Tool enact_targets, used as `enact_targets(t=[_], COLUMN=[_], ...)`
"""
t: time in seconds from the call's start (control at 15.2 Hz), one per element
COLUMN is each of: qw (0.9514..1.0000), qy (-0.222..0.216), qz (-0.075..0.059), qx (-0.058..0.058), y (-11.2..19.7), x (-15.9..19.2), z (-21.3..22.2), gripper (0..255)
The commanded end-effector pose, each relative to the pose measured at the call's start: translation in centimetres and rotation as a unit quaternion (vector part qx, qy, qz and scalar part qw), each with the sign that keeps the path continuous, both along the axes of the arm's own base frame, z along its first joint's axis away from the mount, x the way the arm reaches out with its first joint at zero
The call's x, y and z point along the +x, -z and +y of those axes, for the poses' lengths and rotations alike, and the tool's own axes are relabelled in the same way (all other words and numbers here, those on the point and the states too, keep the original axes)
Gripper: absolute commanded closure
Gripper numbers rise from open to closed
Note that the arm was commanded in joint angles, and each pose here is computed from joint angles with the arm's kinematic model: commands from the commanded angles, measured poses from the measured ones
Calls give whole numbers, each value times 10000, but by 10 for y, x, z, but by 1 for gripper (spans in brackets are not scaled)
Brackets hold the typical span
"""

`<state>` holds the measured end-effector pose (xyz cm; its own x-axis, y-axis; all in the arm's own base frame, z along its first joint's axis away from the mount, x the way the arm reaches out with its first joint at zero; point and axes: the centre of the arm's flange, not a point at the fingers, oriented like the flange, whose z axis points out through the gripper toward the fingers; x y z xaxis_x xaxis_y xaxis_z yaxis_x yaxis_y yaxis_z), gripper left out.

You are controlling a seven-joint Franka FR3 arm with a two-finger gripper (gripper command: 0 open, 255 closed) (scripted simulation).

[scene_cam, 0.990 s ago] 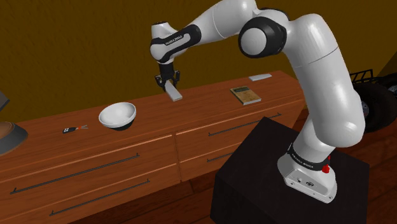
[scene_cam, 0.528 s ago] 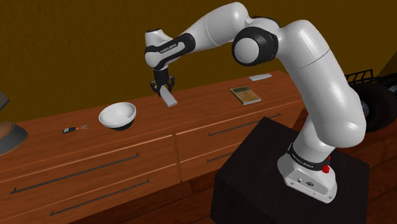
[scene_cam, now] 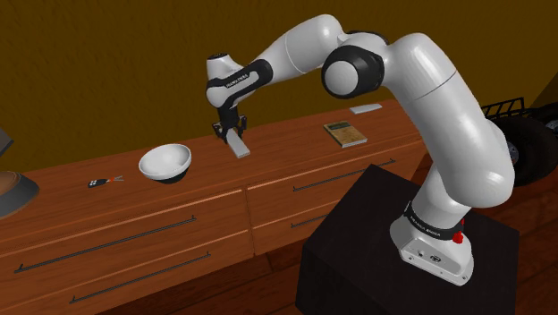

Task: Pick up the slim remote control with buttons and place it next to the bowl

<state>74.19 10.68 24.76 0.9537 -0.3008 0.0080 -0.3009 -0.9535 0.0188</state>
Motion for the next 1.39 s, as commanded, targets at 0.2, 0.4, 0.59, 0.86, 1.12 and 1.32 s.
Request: enact_targets(t=[0.2, 0.4, 0.59, 0.86, 1.12, 1.32], qw=[10000, 10000, 10000, 10000, 10000, 10000], qy=[-1, -1, -1, -1, -1, -1], qz=[-5, -5, -5, -5, -5, -5], qx=[1, 2, 1, 1, 1, 1], y=[27, 43, 59, 80, 87, 87], x=[1, 1, 1, 1, 1, 1], z=[0, 0, 0, 0, 0, 0], gripper=[255, 255, 255, 255, 255, 255])
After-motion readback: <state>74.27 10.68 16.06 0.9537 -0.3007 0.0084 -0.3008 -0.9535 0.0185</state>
